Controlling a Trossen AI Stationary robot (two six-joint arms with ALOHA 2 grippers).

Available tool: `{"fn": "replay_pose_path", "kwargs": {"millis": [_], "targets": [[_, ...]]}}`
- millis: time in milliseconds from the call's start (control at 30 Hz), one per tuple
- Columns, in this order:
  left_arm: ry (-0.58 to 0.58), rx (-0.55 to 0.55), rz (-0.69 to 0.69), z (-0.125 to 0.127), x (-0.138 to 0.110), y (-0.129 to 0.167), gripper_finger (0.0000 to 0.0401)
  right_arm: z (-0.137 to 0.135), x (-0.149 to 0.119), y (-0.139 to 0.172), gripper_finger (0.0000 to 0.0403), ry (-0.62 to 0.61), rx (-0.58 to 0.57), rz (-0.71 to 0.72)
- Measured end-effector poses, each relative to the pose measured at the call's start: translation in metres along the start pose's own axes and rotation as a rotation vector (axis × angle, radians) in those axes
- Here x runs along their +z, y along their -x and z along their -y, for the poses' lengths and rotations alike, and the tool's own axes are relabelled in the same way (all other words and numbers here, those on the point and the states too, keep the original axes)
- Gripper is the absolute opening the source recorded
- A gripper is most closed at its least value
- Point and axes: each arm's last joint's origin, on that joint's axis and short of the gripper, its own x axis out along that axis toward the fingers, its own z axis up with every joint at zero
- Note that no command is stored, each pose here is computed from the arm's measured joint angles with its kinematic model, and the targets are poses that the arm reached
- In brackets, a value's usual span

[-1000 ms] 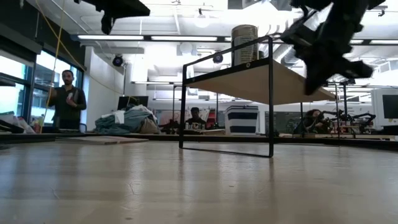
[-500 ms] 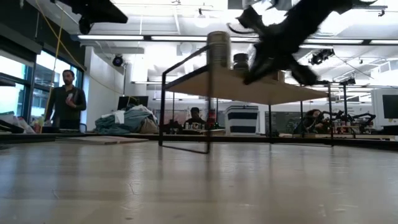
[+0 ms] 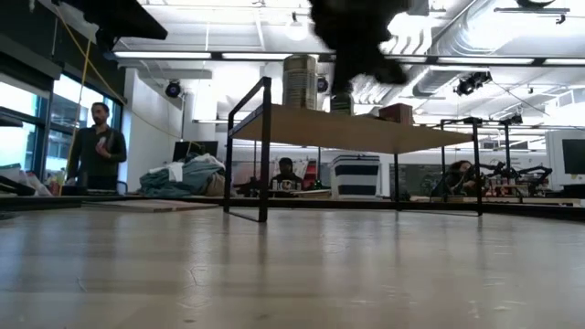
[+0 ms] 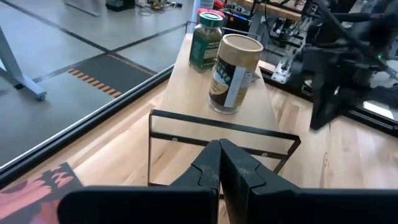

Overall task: Shelf spices
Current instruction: Adjust the shelf to the center of the table

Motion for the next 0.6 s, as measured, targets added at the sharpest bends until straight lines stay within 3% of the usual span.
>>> {"fn": "replay_pose_path", "kwargs": {"millis": [167,300,400,600], "targets": [[-0.003,0.010,-0.003,-0.004,-0.002,0.006,0.0000,0.019,-0.038,0.055,0.0000,-0.065,-0.183,-0.110],[-0.015,0.020,-0.027,-0.005,-0.006,0.005,0.0000,0.045,-0.062,0.086,0.0000,-0.213,-0.478,-0.120],[-0.016,0.022,-0.036,-0.005,-0.011,0.001,0.0000,0.064,-0.064,0.099,0.0000,-0.363,-0.461,0.054],[0.056,0.017,-0.050,-0.004,-0.014,-0.002,0.0000,0.117,-0.066,0.110,0.0000,-0.692,-0.568,0.346]]}}
